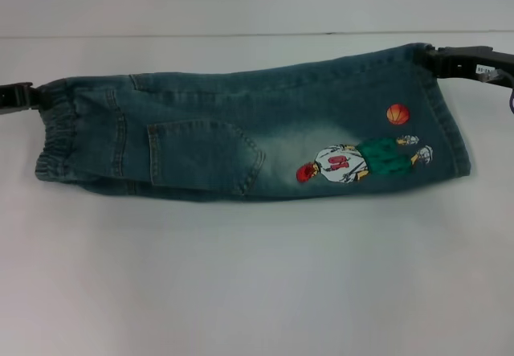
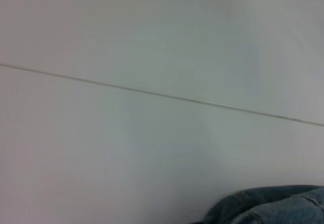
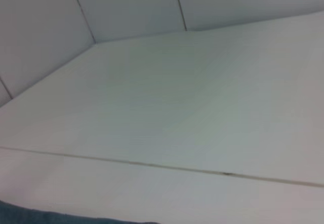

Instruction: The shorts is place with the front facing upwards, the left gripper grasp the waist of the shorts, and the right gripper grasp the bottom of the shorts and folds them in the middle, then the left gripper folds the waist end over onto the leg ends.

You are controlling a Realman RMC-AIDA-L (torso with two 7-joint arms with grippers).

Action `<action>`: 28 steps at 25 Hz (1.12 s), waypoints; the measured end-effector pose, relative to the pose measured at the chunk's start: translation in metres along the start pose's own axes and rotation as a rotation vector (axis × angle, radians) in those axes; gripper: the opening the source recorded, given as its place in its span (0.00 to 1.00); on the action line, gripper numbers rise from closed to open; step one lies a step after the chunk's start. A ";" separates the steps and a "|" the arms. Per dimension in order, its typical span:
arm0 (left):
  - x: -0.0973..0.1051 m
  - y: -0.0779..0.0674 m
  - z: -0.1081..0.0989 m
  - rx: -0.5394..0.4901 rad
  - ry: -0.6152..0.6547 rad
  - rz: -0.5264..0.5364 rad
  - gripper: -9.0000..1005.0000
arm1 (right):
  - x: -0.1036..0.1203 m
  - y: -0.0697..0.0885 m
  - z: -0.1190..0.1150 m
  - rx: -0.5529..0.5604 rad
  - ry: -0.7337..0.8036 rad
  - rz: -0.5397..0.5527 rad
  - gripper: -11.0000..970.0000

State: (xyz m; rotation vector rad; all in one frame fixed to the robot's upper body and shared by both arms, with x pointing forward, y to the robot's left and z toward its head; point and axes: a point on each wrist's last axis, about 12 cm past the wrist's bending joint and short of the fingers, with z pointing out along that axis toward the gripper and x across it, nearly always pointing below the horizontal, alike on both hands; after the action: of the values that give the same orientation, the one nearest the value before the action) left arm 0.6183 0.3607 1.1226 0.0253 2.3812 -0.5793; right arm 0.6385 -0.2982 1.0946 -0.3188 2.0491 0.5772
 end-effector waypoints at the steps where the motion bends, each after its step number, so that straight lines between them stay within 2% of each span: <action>1: 0.000 0.000 0.000 -0.003 -0.002 0.001 0.08 | 0.000 0.000 0.000 0.004 -0.003 0.001 0.06; 11: 0.004 -0.004 0.010 -0.013 -0.004 0.030 0.08 | 0.013 0.004 0.014 0.056 0.063 -0.017 0.06; 21: 0.006 -0.009 0.021 -0.025 0.010 0.049 0.09 | 0.012 0.012 0.022 0.042 0.093 -0.021 0.06; 23: 0.007 -0.008 0.020 -0.027 0.010 0.046 0.09 | 0.012 0.012 0.023 0.041 0.095 -0.021 0.11; 28: 0.008 -0.005 0.017 -0.030 0.014 0.043 0.28 | 0.012 0.009 0.020 0.049 0.094 -0.001 0.27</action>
State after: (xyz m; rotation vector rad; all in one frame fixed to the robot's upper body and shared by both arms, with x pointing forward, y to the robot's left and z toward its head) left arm 0.6220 0.3477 1.1082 0.0670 2.3966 -0.5243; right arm 0.6432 -0.2797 1.0781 -0.3235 2.1494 0.5196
